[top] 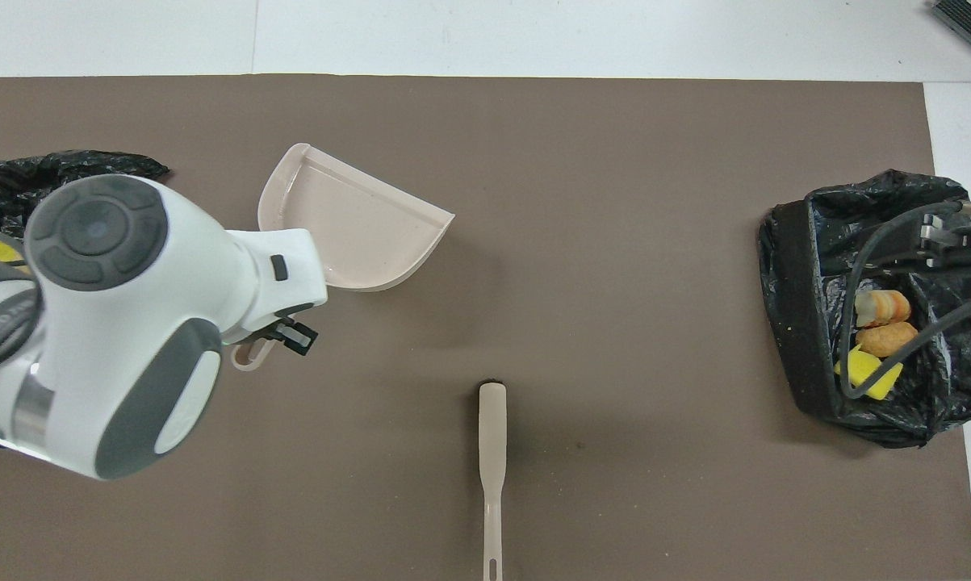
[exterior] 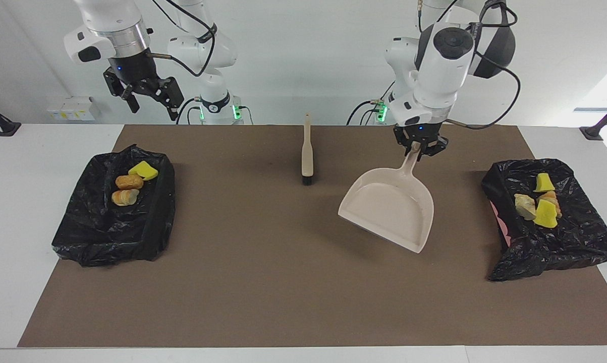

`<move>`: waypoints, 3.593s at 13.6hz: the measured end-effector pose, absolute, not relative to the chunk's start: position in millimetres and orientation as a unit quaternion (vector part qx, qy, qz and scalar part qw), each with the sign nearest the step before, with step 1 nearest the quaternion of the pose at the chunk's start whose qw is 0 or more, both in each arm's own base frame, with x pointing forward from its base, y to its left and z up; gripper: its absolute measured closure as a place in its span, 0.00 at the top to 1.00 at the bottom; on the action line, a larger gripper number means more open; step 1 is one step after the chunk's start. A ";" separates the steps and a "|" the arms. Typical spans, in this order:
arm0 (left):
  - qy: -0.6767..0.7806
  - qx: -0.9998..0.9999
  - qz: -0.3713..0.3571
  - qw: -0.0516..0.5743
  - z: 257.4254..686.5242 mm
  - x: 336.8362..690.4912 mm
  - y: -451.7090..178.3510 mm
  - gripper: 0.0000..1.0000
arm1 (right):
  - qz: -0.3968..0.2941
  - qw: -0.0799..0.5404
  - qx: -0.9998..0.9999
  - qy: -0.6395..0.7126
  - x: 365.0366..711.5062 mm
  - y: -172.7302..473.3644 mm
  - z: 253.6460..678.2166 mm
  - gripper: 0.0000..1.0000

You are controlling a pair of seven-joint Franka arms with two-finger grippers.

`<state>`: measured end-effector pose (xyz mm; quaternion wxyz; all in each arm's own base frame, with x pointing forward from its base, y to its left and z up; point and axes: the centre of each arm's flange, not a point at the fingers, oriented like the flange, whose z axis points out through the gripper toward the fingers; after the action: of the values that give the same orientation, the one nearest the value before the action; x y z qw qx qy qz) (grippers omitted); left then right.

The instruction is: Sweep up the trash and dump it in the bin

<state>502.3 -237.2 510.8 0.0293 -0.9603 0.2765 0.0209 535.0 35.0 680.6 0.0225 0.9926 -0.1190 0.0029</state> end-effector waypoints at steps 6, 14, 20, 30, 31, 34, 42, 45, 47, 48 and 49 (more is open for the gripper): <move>0.200 -0.980 0.002 0.016 440.1 493.4 -338.3 0.32 | 0.003 0.023 0.994 -0.105 535.0 35.1 680.6 1.00; 0.121 -0.992 -0.016 -0.023 400.5 504.7 -402.6 0.32 | 0.001 0.015 0.997 -0.080 535.0 35.0 680.5 1.00; 0.086 -0.996 -0.013 -0.032 388.5 507.4 -407.1 0.32 | 0.001 0.015 0.997 -0.080 535.0 34.5 680.5 1.00; 0.000 -0.999 -0.023 -0.037 353.6 531.9 -396.1 0.74 | 0.001 0.015 0.997 -0.080 535.0 34.5 680.5 1.00; -0.007 -0.999 -0.022 -0.035 361.3 539.7 -383.3 0.88 | 0.001 0.015 0.997 -0.080 535.0 34.5 680.5 1.00; -0.026 -0.999 -0.017 -0.029 400.8 560.4 -335.5 1.00 | 0.001 0.015 0.997 -0.080 535.0 34.5 680.5 1.00; 0.027 -0.999 -0.015 -0.020 470.7 592.8 -209.9 1.00 | 0.000 0.015 0.997 -0.080 535.0 34.6 680.1 1.00; 0.065 -0.998 -0.011 -0.017 508.3 591.2 -147.5 1.00 | 0.000 0.014 0.997 -0.080 534.9 34.7 680.2 1.00; 0.081 -0.997 -0.012 -0.016 531.1 586.6 -107.0 1.00 | 0.000 0.014 0.997 -0.080 534.9 34.8 680.2 1.00; 0.088 -0.996 -0.011 -0.015 540.6 584.0 -84.9 1.00 | 0.000 0.014 0.997 -0.080 534.9 34.8 680.2 1.00; 0.089 -0.996 -0.011 -0.015 547.6 582.0 -64.5 1.00 | 0.000 0.014 0.997 -0.080 534.9 34.8 680.0 1.00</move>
<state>582.0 -64.5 547.6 -0.0148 -0.9959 0.0886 -0.0114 534.9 34.8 680.0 0.0144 0.9967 -0.0801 0.0001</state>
